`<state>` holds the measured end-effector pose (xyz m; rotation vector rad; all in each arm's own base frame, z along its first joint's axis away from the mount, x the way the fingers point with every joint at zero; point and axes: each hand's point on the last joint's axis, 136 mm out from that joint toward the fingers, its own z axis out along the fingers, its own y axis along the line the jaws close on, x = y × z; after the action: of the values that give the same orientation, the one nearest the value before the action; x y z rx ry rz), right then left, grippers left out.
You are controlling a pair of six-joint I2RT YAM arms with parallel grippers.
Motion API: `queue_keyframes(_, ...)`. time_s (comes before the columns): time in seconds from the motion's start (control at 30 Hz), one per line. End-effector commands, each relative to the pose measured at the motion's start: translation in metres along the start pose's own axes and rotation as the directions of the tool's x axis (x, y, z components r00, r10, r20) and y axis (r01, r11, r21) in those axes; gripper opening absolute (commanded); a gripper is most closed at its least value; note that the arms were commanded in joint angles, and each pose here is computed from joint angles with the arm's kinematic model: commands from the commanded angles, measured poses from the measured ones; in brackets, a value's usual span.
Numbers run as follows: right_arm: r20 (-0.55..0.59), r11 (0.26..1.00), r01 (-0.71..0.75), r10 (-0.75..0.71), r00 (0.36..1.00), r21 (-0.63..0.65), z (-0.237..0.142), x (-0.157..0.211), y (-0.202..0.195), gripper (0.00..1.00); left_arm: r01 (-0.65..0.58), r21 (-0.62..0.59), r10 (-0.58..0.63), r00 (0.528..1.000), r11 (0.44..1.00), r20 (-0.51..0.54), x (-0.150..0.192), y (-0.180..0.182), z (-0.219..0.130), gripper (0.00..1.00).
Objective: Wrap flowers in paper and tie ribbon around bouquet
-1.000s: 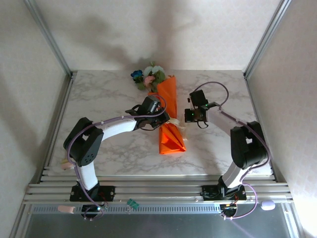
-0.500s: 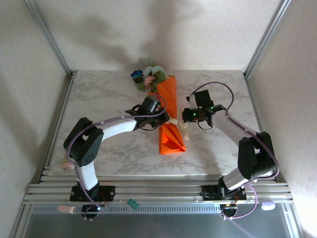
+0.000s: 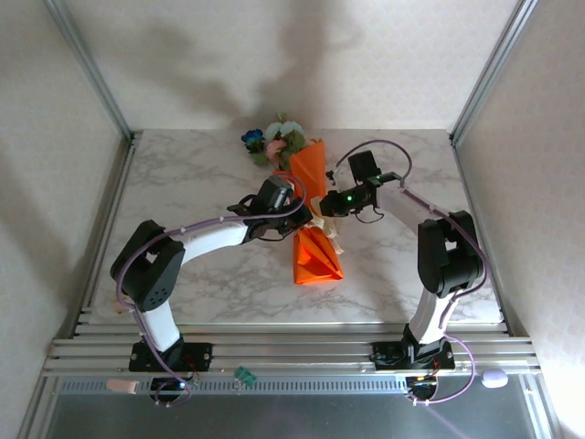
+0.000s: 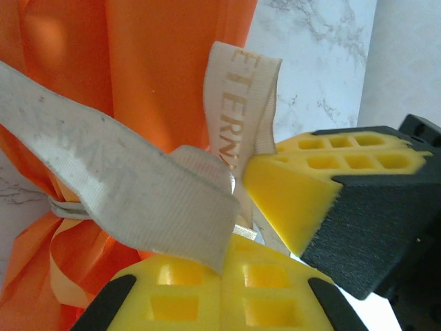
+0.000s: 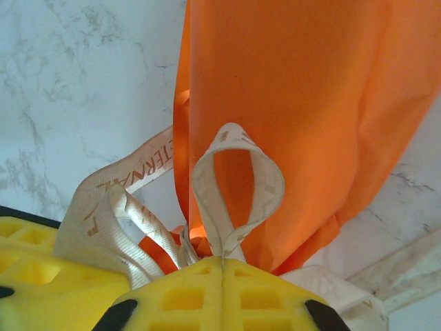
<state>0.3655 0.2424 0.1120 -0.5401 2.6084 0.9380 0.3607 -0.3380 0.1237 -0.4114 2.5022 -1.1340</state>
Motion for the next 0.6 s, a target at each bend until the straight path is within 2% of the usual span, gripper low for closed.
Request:
queue_keyframes(0.0, -0.045, 0.998, 0.025, -0.028, 0.999, -0.052, 0.003, 0.004, 0.013, 0.0, -0.02, 0.043, 0.019, 0.999, 0.999, 0.035, -0.002, -0.012, -0.011, 0.0)
queue_keyframes(0.57, -0.136, 0.991, 0.022, -0.041, 0.99, -0.134, 0.015, 0.024, 0.023, 0.0, -0.023, 0.052, 0.02, 0.999, 0.998, 0.051, -0.002, -0.008, -0.014, 0.0)
